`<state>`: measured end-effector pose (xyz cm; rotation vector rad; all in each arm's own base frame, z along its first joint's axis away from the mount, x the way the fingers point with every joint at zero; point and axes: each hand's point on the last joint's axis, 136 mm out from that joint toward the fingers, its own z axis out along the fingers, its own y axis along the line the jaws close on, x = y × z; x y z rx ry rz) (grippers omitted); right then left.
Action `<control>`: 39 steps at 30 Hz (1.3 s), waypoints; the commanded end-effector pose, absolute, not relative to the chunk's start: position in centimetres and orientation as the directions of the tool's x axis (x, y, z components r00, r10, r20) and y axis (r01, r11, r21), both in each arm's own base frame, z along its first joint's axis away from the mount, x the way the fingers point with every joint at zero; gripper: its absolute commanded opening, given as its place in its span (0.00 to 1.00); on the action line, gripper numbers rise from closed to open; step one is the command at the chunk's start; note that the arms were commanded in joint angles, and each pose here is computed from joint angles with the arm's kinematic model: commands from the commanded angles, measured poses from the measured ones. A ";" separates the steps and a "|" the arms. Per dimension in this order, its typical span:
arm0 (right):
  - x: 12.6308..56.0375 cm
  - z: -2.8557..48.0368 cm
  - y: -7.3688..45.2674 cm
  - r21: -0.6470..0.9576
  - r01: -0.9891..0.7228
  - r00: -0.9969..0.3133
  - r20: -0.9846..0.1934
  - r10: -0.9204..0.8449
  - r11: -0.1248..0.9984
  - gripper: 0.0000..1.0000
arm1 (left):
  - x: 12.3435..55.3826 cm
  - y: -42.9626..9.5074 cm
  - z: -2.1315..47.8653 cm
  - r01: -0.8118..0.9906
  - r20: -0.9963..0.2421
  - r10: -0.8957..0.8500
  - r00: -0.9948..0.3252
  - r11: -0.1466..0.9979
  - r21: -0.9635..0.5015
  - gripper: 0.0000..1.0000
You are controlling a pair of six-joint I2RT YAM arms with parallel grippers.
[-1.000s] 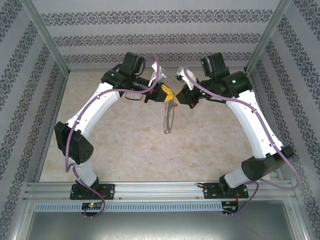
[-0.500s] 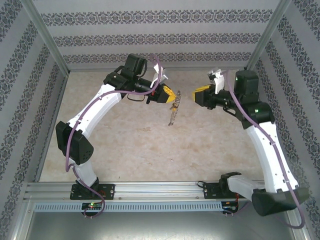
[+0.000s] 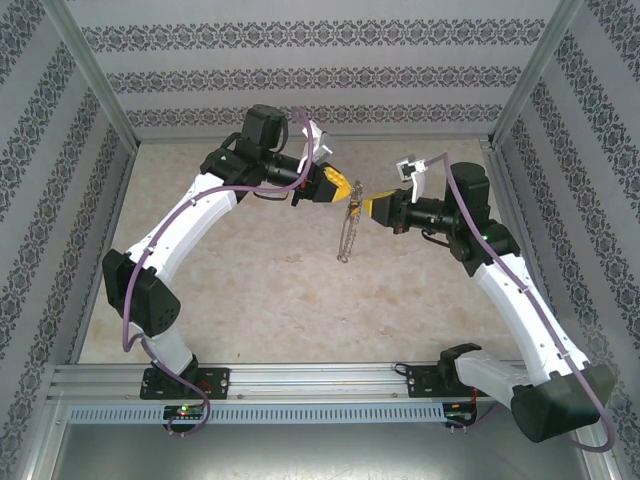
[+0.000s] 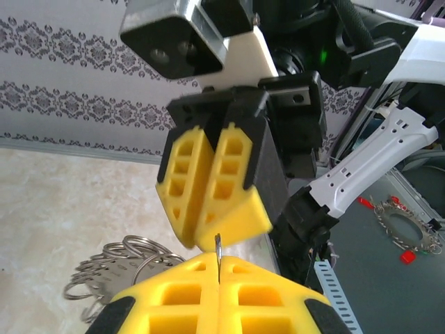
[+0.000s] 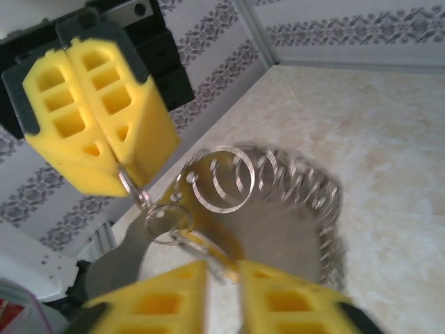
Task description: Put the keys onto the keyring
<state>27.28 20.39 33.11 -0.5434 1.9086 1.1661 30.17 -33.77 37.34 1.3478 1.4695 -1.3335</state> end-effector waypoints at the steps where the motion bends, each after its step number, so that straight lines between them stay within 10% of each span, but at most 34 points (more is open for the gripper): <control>1: 25.8 34.5 20.7 0.477 -0.765 -0.504 -0.861 0.058 0.433 0.36 | 28.5 -33.7 40.0 0.979 -0.979 0.162 -0.124 -0.141 -0.147 0.00; 20: 25.3 36.1 20.8 0.358 -0.854 -0.331 -0.934 0.135 0.379 0.17 | 27.2 -33.6 41.0 0.975 -0.987 0.123 -0.105 -0.184 -0.127 0.00; 39: 25.4 33.1 23.5 0.402 -0.859 -0.401 -0.913 0.069 0.317 0.18 | 26.7 -35.1 40.2 0.975 -0.991 0.093 -0.093 -0.193 -0.110 0.00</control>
